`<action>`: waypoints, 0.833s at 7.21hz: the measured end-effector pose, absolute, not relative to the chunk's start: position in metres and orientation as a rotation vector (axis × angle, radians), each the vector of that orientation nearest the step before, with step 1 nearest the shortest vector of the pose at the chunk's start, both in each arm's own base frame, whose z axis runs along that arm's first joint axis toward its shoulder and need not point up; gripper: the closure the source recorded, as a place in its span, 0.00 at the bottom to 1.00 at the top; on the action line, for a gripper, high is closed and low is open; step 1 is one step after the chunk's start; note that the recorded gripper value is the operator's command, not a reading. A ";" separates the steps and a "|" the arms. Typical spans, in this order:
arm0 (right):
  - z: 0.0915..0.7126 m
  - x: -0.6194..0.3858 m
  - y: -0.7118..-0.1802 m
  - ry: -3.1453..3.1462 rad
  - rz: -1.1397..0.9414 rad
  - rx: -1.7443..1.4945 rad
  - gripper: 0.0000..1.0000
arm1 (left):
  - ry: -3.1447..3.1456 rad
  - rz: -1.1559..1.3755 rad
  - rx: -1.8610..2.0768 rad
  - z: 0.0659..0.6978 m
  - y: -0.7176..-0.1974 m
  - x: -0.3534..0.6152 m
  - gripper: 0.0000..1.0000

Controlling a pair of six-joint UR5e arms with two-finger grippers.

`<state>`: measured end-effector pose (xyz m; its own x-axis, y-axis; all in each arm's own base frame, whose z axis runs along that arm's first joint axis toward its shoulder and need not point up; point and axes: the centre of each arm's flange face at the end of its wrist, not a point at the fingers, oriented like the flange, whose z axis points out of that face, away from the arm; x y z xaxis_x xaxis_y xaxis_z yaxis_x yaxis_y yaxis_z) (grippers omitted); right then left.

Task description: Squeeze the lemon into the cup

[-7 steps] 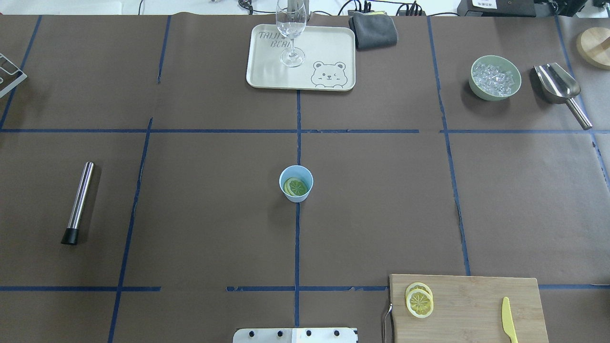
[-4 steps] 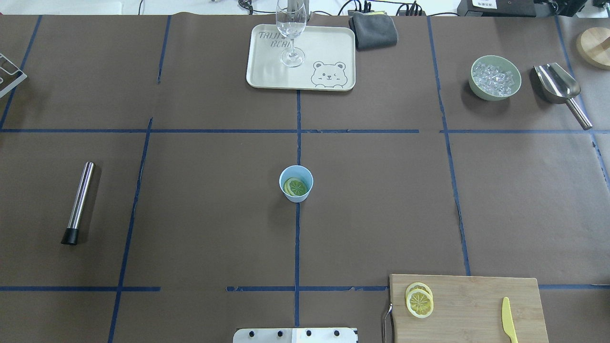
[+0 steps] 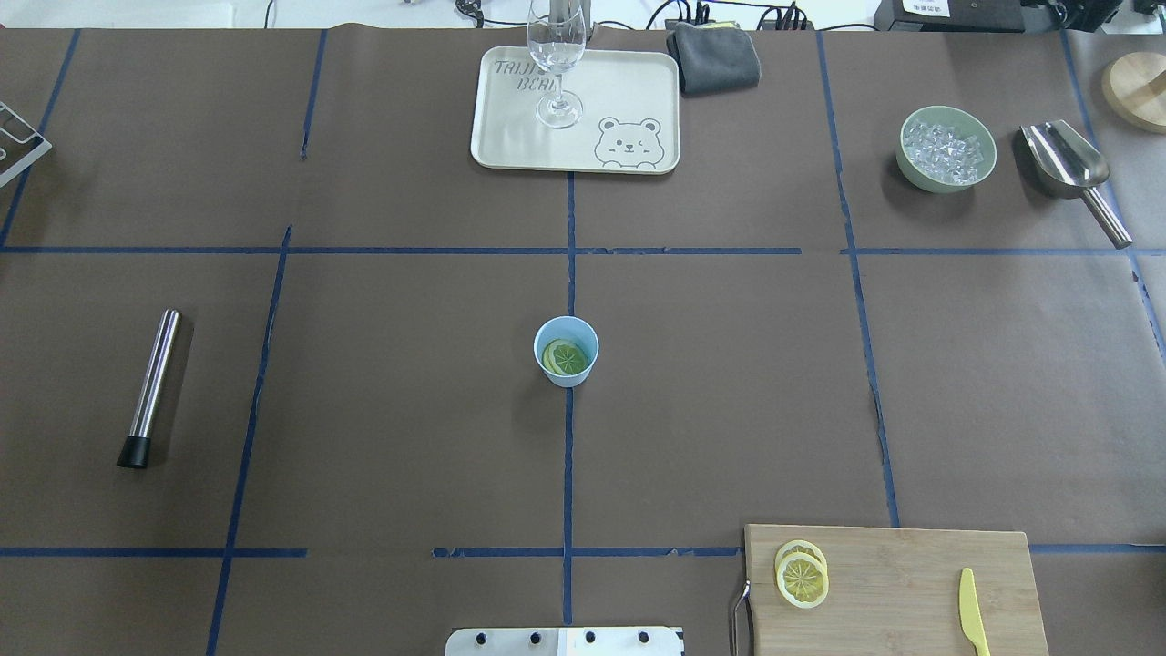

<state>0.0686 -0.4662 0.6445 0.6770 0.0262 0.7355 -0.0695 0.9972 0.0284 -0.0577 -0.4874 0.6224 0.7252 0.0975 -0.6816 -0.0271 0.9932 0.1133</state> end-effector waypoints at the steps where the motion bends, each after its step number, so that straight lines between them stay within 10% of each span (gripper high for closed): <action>1: 0.640 0.068 -0.466 -0.826 0.057 0.061 0.00 | 0.757 0.068 0.099 0.622 -0.488 -0.058 0.00; 6: 0.638 0.069 -0.467 -0.817 0.058 0.067 0.00 | 0.757 0.068 0.104 0.619 -0.490 -0.058 0.00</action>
